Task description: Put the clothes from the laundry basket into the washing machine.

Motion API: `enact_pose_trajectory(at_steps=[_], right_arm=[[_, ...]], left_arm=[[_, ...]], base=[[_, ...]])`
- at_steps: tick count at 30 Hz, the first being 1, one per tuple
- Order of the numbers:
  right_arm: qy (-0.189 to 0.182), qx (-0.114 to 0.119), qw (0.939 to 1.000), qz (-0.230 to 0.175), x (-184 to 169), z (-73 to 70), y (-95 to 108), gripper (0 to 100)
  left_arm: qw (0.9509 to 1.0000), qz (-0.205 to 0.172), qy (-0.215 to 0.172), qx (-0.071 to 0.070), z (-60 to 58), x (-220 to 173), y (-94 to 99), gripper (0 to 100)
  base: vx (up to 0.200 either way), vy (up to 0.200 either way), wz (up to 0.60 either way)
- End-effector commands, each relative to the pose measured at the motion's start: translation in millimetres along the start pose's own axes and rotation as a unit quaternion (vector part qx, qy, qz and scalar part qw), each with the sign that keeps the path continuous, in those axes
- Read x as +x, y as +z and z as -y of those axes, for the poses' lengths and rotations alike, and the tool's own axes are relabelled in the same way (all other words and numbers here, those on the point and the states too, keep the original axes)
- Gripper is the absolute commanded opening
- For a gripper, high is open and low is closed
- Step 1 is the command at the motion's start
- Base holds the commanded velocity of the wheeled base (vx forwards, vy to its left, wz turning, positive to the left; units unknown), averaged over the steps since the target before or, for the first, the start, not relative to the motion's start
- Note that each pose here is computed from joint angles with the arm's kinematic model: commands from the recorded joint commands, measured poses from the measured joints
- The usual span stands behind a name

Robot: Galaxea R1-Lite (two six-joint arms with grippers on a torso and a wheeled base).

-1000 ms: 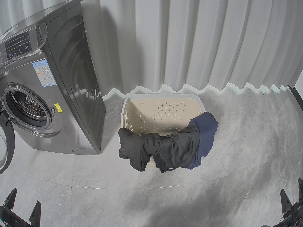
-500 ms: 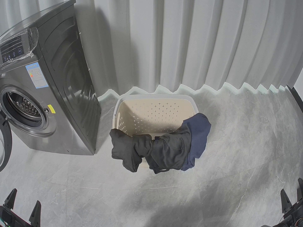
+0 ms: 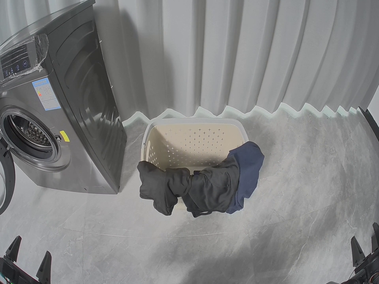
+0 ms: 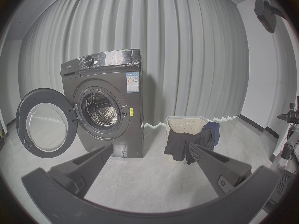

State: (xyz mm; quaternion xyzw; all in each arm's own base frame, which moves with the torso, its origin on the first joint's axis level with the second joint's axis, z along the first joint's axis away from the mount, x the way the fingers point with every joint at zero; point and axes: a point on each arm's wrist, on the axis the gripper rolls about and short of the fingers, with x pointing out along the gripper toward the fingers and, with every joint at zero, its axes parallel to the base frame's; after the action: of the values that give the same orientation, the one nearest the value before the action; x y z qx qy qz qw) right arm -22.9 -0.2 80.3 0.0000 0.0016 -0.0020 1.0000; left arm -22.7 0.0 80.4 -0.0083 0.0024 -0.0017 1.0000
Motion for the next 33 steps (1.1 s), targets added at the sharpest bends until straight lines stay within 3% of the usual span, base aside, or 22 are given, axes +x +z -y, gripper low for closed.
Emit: enact_pose_trajectory(at_steps=[1,5,14,30,32,33], right_arm=[[0.001,0.000,1.0000,0.000,0.0,0.0,-4.8,100],[0.001,0.001,1.0000,0.000,0.0,0.0,-4.8,100],[0.001,0.000,1.0000,0.000,0.0,0.0,-4.8,100],[0.000,0.003,1.0000,0.002,0.0,-0.1,-4.5,100],[0.002,0.002,0.9999,0.015,-0.9,-0.2,0.0,100],[0.007,0.004,0.9985,0.054,-5.5,-0.3,16.6,100]], left_arm=[[1.0000,0.000,0.000,0.001,-0.1,-0.1,-5.3,100],[1.0000,0.001,0.000,0.000,-0.1,-0.2,-4.9,100],[1.0000,0.001,0.000,0.001,-0.1,-0.2,-4.9,100],[1.0000,0.001,0.000,0.002,-0.1,-0.2,-4.9,100],[1.0000,0.001,-0.001,0.002,-0.1,-0.2,-4.9,100],[1.0000,0.001,0.000,0.002,-0.1,-0.2,-4.9,100]], base=[[0.000,0.000,0.00],[0.000,0.000,0.00],[0.200,0.000,0.00],[0.000,0.000,0.00],[0.000,0.000,0.00],[0.000,0.000,0.00]])
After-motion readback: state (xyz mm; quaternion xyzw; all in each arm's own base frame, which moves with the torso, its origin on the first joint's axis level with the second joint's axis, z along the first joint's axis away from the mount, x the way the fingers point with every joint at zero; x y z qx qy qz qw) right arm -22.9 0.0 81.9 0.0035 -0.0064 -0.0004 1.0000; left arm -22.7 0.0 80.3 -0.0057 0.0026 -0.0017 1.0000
